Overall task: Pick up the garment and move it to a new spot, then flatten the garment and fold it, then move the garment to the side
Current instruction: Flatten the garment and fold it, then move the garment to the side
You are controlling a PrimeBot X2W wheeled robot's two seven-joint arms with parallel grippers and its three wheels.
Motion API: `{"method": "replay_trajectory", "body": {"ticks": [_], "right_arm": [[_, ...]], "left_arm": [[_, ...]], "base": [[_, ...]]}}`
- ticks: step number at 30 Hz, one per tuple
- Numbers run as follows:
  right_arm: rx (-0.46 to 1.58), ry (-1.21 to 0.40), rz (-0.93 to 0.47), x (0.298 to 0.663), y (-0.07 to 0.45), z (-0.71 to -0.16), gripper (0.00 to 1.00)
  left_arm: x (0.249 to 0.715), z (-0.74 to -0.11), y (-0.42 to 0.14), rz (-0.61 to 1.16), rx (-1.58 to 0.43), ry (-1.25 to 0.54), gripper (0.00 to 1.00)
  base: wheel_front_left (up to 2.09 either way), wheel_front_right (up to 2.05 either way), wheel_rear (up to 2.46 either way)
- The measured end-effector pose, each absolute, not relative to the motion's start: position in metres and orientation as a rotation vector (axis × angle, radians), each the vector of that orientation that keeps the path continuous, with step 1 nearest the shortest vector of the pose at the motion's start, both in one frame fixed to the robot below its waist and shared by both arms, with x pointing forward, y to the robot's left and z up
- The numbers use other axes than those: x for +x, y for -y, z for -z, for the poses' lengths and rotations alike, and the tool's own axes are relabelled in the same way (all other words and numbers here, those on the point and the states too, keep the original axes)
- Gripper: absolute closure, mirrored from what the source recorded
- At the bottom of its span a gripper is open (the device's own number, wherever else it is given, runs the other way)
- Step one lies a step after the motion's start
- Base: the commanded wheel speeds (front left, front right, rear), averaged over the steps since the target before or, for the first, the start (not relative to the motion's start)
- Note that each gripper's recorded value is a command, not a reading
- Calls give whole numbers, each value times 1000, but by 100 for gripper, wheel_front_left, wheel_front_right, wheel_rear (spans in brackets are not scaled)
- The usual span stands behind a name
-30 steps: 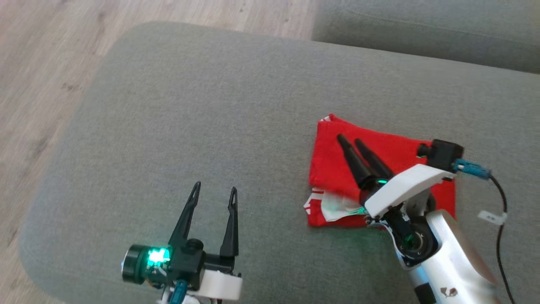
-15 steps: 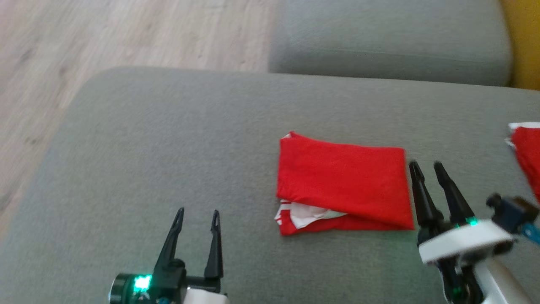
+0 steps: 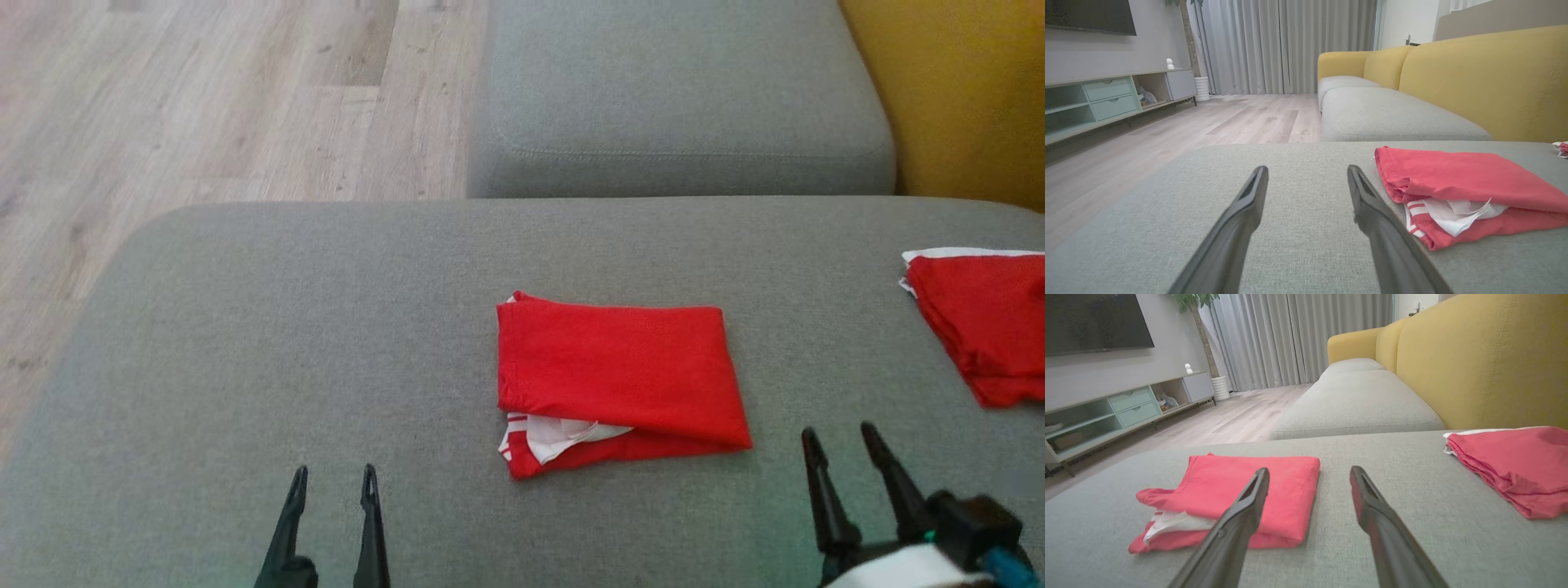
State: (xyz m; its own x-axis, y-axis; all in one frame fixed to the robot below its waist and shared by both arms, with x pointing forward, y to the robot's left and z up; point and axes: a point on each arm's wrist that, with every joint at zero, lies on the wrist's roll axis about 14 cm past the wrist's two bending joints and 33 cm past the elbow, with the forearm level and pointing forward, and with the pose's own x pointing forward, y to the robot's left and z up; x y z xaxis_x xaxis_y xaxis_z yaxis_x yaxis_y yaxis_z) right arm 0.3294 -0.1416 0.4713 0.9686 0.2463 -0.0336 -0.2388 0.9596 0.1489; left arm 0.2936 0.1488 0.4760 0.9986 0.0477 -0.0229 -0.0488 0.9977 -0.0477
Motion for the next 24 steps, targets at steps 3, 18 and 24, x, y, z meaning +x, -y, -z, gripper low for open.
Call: {"method": "replay_trajectory", "body": {"ticks": [3, 18, 24], "right_arm": [[132, -64, -237, 320, 142, -466, 0], [134, -61, -219, 315, 141, -465, 0], [135, -67, -216, 315, 142, -463, 0]], "left_arm": [[290, -475, -149, -44, -30, -20, 0], [288, -466, -145, -13, -11, -43, 0], [289, -462, -145, -11, -18, -55, 0]], "base": [[0, 0, 0], [0, 0, 0], [0, 0, 0]]}}
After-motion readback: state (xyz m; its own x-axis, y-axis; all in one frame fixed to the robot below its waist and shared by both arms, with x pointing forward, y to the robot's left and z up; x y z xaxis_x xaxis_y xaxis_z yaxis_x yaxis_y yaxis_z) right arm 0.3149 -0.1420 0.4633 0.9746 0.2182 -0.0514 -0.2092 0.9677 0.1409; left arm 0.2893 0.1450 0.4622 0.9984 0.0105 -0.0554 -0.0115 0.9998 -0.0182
